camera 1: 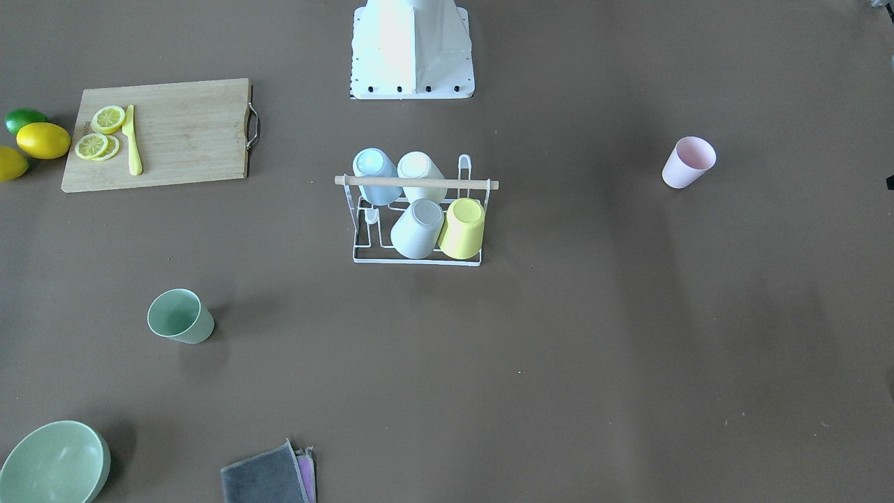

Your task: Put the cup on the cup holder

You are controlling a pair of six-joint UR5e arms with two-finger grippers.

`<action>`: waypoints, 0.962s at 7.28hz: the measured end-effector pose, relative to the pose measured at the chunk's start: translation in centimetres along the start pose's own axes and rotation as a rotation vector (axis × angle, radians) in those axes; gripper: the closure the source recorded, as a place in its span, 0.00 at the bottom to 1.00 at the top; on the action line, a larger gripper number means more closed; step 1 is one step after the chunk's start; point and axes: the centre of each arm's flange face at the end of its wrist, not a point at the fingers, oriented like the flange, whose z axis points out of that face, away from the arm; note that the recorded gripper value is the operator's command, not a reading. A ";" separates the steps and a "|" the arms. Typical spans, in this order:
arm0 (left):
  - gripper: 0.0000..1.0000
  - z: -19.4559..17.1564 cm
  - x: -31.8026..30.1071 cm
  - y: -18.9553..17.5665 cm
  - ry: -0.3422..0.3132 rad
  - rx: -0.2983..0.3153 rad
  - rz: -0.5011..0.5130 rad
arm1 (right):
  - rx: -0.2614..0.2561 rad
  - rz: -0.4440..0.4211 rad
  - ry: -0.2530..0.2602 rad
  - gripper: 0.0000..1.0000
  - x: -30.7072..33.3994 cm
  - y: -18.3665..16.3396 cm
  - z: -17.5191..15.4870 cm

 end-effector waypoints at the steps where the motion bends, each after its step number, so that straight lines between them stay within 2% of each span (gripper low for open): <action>1: 0.02 0.0 0.0 0.0 -0.006 0.000 0.001 | -0.004 -0.005 0.001 0.00 -0.2 -0.1 0.2; 7: 0.02 0.0 -0.1 0.4 -0.008 0.000 0.000 | -0.003 -0.011 -0.002 0.00 -0.4 -0.1 0.2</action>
